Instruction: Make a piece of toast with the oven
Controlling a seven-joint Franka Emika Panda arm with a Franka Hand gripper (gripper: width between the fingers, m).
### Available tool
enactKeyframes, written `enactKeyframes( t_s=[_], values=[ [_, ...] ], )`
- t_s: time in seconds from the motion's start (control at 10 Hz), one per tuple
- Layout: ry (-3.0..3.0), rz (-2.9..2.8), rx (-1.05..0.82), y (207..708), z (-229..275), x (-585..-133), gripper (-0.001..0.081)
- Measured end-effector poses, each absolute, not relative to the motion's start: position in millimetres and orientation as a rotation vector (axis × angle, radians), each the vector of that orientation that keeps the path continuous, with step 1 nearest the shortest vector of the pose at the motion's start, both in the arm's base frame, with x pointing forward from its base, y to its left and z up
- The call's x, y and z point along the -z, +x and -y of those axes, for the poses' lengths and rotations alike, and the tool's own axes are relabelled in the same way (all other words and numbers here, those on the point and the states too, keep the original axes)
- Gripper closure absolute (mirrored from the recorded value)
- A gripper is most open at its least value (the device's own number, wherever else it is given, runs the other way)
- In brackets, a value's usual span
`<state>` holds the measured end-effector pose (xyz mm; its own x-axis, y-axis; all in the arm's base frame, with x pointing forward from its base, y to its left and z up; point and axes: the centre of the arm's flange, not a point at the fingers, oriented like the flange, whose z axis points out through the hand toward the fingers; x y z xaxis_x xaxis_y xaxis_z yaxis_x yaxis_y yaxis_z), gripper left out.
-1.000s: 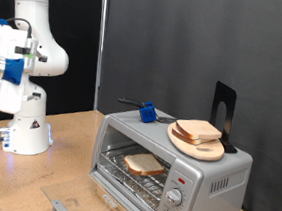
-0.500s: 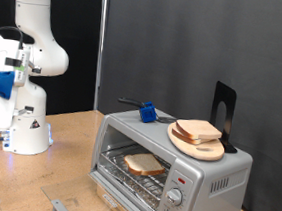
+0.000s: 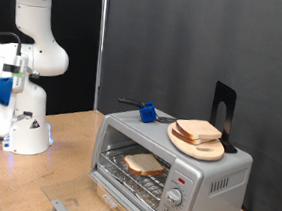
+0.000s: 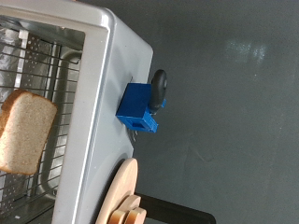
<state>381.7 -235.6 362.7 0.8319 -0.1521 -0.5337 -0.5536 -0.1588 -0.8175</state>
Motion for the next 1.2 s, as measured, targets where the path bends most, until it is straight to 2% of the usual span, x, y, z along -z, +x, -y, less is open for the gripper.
enactKeyframes(
  t_s=[0.2,0.8,1.2],
  values=[
    [-1.751,-0.651,-0.386,387.0,239.2,-348.4,0.0006],
    [-1.86,-0.862,-0.454,407.9,245.5,-250.1,0.0006],
    [-1.987,-0.906,-0.413,400.7,261.2,-188.9,0.0006]
  ],
)
